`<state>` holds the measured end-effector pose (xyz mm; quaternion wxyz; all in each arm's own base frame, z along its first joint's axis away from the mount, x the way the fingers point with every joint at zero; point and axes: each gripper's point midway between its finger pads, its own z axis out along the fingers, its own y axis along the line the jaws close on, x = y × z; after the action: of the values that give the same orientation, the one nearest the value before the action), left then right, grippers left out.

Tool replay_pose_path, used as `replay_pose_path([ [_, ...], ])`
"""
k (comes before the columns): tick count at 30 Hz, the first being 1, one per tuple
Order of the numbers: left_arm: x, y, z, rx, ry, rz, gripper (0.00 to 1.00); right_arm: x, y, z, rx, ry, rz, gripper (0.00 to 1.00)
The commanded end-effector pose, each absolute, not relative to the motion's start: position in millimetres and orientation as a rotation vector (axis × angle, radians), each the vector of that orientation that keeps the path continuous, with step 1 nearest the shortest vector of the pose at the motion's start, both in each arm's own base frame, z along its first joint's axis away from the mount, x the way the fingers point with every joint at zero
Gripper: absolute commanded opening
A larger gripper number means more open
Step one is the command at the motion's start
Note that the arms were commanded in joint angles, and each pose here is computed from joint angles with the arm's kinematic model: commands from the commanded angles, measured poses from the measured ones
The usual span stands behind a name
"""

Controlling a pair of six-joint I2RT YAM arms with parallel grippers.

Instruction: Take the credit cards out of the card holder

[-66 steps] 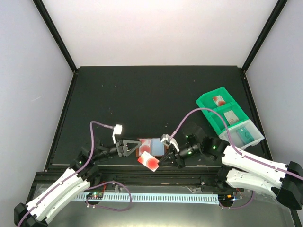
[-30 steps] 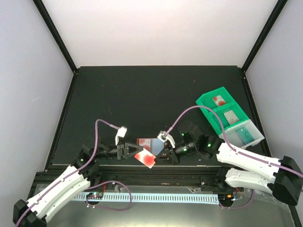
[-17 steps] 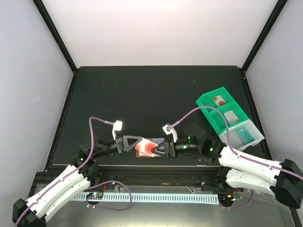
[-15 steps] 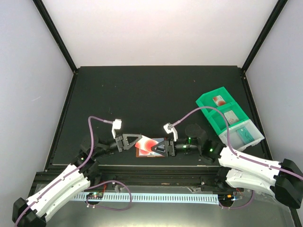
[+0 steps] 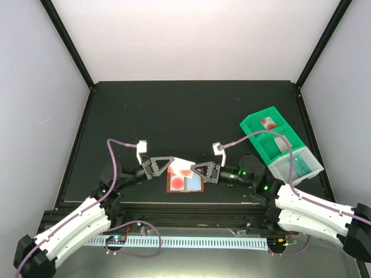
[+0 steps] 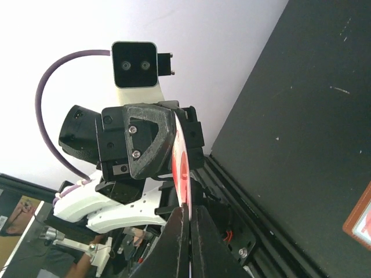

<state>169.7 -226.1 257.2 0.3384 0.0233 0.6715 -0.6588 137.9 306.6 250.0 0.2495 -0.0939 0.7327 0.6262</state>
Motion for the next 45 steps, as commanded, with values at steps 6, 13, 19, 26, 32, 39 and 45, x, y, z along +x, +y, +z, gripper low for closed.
replay_pose_path([
  [6, 178.8, -219.5, 271.4, 0.052, 1.74, -1.611, 0.66, 158.5, 291.4, 270.6, -0.258, 1.905, 1.5, 0.01],
  [13, 184.8, -214.4, 249.8, 0.068, 1.856, -1.45, 0.99, 202.5, 257.1, 266.7, -0.174, 1.939, 1.16, 0.01],
  [19, 187.4, -210.7, 227.6, 0.116, 1.941, -1.321, 0.99, 250.9, 211.6, 264.5, -0.046, 1.953, 0.961, 0.01],
  [26, 191.3, -211.9, 210.6, 0.22, 2.031, -1.185, 0.99, 305.4, 150.8, 232.7, 0.172, 2.009, 0.806, 0.01],
  [32, 193.4, -215.9, 197.9, 0.308, 2.111, -1.111, 0.99, 340.2, 97.5, 212.3, 0.359, 2.083, 0.7, 0.01],
  [39, 195.6, -223.7, 191.0, 0.352, 2.136, -1.121, 0.99, 370.9, 36.2, 188.9, 0.572, 2.154, 0.615, 0.01],
  [45, 200.3, -226.4, 188.1, 0.382, 2.14, -1.098, 0.99, 395.8, -9.6, 173.1, 0.727, 2.167, 0.488, 0.01],
])
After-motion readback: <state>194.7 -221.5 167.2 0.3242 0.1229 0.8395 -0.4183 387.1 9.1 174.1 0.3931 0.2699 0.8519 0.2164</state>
